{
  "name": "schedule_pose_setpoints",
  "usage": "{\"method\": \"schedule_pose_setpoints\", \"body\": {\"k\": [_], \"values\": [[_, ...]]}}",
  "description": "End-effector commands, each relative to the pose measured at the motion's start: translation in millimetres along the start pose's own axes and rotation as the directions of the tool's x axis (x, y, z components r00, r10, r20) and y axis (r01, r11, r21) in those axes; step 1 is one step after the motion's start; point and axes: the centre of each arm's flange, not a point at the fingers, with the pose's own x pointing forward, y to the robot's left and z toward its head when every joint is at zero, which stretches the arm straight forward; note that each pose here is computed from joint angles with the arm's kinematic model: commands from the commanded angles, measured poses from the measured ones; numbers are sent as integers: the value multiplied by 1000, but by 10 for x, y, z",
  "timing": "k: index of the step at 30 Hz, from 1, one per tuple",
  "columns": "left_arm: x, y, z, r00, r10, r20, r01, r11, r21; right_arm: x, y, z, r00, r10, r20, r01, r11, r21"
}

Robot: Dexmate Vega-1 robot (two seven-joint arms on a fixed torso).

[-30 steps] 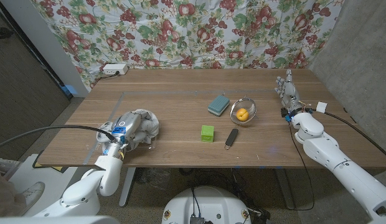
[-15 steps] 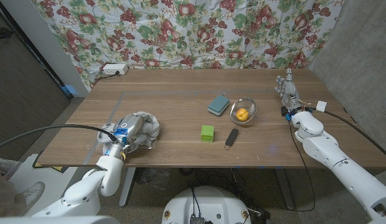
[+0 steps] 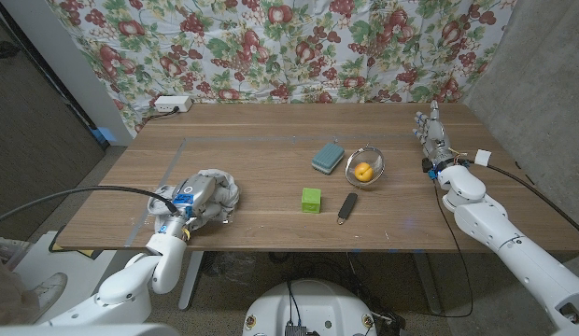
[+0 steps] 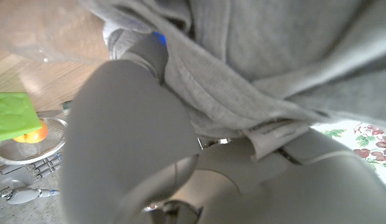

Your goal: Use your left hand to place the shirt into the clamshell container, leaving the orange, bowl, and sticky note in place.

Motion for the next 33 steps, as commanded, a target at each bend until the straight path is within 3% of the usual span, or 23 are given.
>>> {"method": "schedule_pose_setpoints", "body": {"k": [1, 16, 33], "values": [[-15, -57, 1, 1000, -27, 6, 27, 1000, 4, -18, -15, -3, 1000, -12, 1, 12, 1000, 7], [-96, -27, -95, 999, -45, 2, 45, 999, 26, -52, 20, -36, 1000, -14, 4, 14, 1000, 13], [-132, 114, -85, 1000, 4, 15, -4, 1000, 14, -45, 27, -44, 1000, -16, 7, 16, 1000, 17]]}}
